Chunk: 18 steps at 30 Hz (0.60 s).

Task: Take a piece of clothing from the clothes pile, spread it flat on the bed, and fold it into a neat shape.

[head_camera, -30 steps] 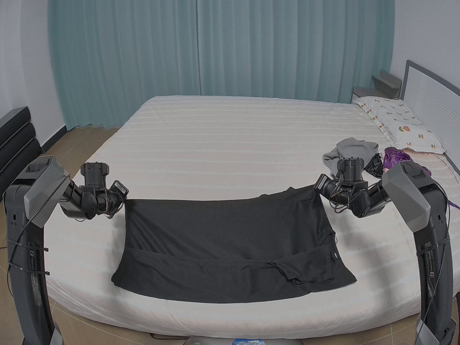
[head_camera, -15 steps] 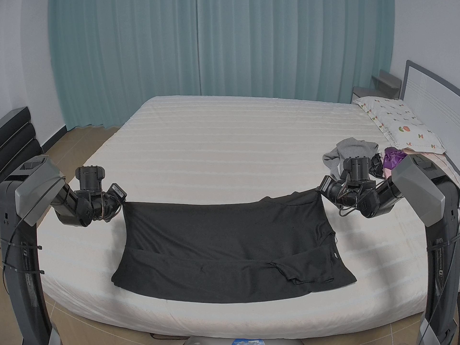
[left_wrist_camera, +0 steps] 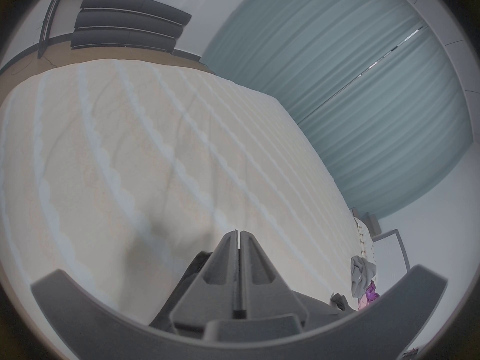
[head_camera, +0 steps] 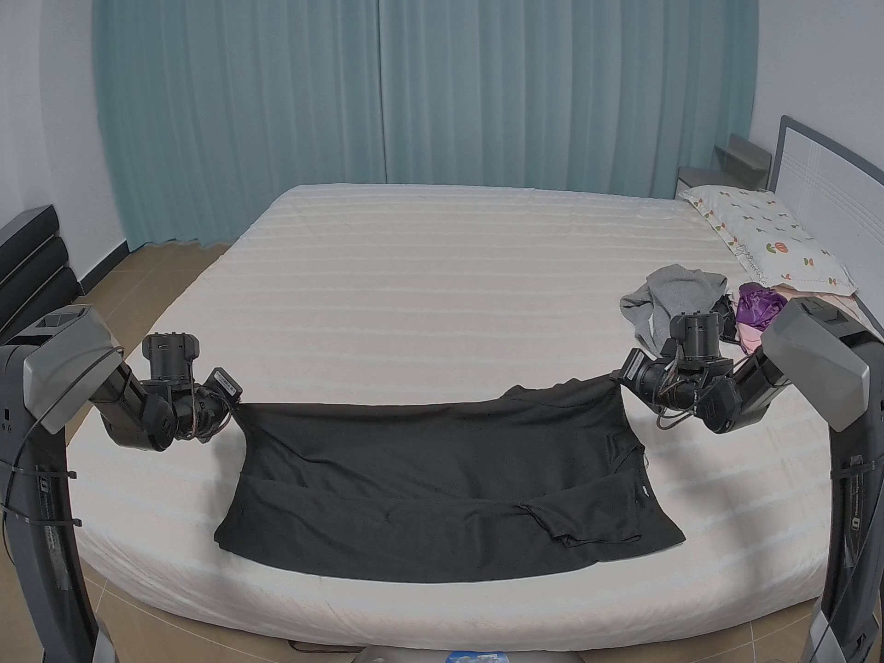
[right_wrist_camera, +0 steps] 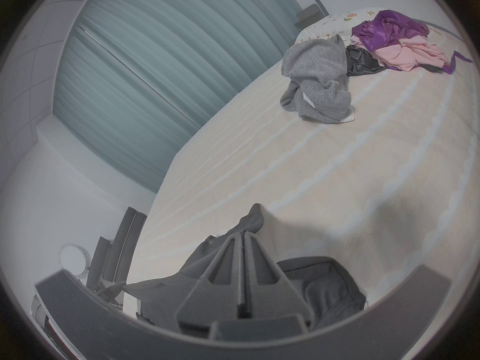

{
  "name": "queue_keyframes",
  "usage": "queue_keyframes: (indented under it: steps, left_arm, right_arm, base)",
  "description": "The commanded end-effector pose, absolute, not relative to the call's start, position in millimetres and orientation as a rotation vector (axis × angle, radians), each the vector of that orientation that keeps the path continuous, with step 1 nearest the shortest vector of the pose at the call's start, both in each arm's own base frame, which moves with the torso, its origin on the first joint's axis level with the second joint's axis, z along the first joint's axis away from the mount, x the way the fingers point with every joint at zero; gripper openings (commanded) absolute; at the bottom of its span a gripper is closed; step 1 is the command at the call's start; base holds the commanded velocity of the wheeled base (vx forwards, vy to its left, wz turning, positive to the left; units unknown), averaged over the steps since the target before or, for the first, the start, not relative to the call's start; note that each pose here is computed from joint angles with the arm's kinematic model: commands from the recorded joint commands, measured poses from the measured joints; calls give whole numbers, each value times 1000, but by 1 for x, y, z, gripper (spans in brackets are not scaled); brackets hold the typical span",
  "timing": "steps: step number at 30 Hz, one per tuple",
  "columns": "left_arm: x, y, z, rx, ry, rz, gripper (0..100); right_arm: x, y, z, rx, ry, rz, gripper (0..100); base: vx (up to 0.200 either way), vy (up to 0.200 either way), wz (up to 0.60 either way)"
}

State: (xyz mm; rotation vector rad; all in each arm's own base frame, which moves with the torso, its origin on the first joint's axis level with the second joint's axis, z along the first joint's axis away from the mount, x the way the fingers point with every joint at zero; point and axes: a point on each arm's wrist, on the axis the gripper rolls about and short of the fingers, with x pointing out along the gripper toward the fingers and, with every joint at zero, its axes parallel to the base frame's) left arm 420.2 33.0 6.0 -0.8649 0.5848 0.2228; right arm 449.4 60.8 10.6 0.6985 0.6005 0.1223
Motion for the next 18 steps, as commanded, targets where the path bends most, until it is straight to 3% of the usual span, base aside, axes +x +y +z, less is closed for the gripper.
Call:
queue_keyframes:
  steps: [1,18]
  left_arm:
    - [405,32,12,-864,589,224,0]
    - [342,25,-6,-775,686,177,0]
  right_arm:
    - [435,56,20,704,605,139,0]
    - [375,40,4,725,680,156,0]
  base:
    - [0,0,0]
    - [0,0,0]
